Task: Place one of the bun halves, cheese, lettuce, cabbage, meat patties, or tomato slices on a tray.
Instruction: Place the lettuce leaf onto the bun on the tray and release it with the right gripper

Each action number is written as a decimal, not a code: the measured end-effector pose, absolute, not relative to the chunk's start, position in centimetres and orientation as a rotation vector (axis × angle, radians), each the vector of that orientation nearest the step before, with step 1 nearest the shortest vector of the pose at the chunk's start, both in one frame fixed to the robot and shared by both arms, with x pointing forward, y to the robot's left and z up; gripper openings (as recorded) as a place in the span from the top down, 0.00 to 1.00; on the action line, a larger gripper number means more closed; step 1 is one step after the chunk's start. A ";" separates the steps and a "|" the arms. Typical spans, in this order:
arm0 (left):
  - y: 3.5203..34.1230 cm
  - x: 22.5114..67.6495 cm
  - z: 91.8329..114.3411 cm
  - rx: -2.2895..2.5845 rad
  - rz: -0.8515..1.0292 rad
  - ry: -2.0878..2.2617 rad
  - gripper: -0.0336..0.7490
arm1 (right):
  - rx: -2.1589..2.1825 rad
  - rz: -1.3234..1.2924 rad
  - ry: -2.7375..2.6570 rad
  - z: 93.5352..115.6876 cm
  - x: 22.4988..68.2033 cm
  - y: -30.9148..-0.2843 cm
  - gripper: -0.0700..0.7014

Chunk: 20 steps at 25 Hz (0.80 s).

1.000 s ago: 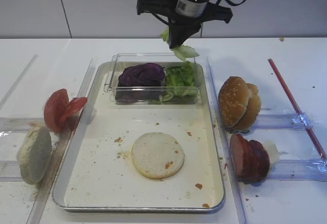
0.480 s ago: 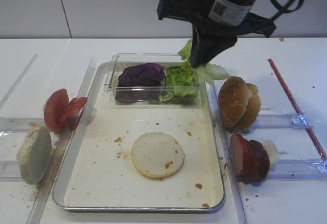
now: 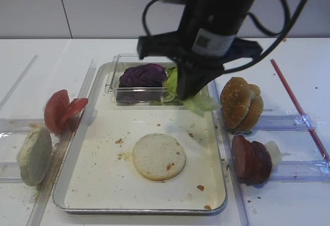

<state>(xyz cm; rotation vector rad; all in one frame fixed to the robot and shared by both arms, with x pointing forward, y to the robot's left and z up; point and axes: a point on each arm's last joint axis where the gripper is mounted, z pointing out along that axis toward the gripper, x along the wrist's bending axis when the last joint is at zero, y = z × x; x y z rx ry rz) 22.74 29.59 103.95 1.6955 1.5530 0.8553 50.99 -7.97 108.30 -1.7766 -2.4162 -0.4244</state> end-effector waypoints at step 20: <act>29.6 22.7 103.9 1.695 0.855 1.553 0.49 | -1.684 -0.241 -2.397 98.8 51.8 -1.7 0.85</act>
